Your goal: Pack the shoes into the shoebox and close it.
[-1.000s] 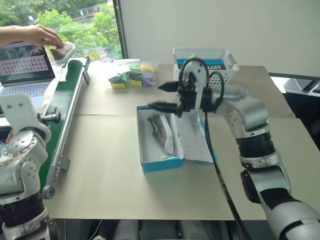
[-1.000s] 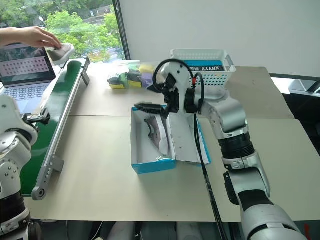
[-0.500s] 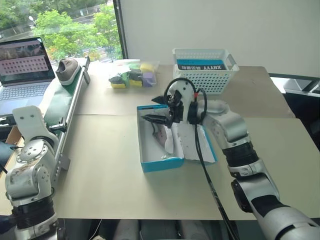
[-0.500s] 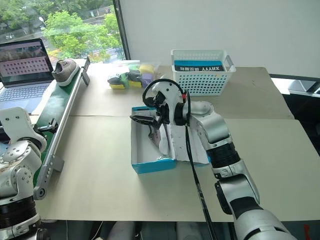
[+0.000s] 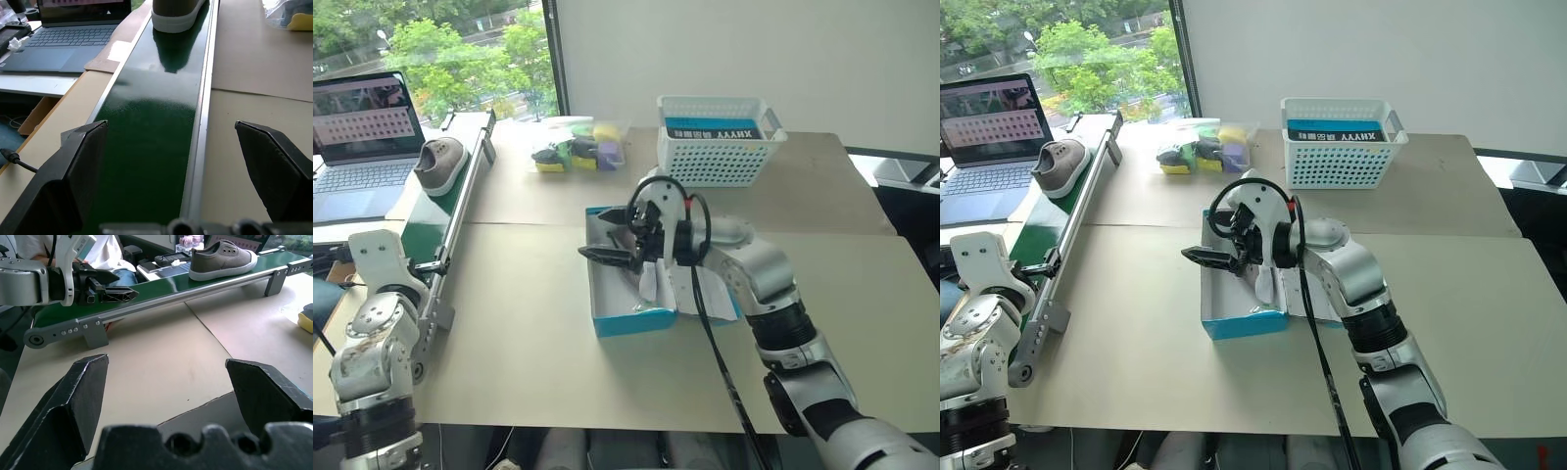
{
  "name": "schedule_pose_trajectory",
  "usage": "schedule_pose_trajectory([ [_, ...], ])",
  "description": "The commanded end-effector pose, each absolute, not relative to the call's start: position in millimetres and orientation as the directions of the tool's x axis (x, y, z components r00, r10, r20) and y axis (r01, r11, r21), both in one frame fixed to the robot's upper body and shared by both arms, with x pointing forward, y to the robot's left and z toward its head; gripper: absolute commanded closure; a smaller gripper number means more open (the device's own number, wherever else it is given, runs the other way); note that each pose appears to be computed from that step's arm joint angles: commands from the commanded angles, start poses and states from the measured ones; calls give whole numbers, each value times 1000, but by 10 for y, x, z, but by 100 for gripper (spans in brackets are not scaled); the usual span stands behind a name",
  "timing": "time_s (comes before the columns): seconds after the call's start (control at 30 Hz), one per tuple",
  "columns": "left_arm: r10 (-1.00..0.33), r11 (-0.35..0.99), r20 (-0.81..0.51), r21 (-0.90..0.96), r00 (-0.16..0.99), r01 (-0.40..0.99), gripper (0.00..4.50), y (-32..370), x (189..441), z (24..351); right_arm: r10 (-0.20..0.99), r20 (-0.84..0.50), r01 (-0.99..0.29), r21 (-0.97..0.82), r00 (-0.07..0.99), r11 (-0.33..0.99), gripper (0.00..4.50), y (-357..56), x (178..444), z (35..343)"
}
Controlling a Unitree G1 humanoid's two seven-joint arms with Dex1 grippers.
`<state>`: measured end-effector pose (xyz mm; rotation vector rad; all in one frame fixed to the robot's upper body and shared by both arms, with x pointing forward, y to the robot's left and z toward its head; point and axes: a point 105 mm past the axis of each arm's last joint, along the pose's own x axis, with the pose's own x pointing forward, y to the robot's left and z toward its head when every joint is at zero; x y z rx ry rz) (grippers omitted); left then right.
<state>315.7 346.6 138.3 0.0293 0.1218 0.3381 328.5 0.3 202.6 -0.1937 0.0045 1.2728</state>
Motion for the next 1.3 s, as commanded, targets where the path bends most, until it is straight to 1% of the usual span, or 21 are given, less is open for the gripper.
schedule_pose_trajectory([
  [0.03,361,931,-53,79,931,-356,3,3630,3177,1546,956,-90,-947,-189,281,260,0,28,3211,2111],
  [0.2,355,932,-36,92,934,-350,3,3702,3320,1623,954,-99,-947,-187,284,263,0,32,3187,2080],
  [0.37,356,931,-26,94,934,-353,3,3777,3413,1661,947,-111,-942,-185,302,279,0,-6,3192,2063],
  [0.63,354,935,-94,70,930,-349,3,3842,3521,1475,937,-122,-935,-184,327,303,0,-56,3209,2058],
  [0.7,359,933,-117,53,926,-355,45,3865,3524,1417,934,-126,-933,-185,335,309,0,-71,3213,2055],
  [0.77,339,941,-115,47,934,-336,101,3828,3547,1401,929,-131,-929,-185,345,319,0,-93,3223,2054],
  [0.87,319,948,-115,30,941,-317,213,3762,3583,1383,924,-139,-925,-187,358,330,0,-118,3237,2049],
  [0.9,309,951,-111,26,945,-308,257,3730,3596,1388,922,-141,-924,-188,360,332,0,-123,3239,2047],
  [1.0,282,959,-88,19,955,-282,336,3636,3626,1439,920,-145,-923,-190,365,336,0,-129,3245,2047],
  [1.03,271,963,-80,20,959,-271,376,3603,3634,1465,919,-146,-922,-189,366,337,0,-129,3247,2047],
  [1.07,250,968,-67,20,966,-250,400,3548,3649,1502,918,-147,-922,-190,368,339,0,-132,3250,2046],
  [1.1,232,973,-60,17,971,-231,435,3499,3661,1530,918,-148,-921,-190,369,340,0,-132,3253,2046],
  [1.13,218,976,-54,15,974,-218,446,3455,3673,1557,917,-148,-921,-191,370,341,0,-133,3256,2046],
  [1.3,151,988,-3,-3,988,-151,446,3228,3713,1728,915,-148,-919,-192,375,345,0,-135,3264,2050],
])
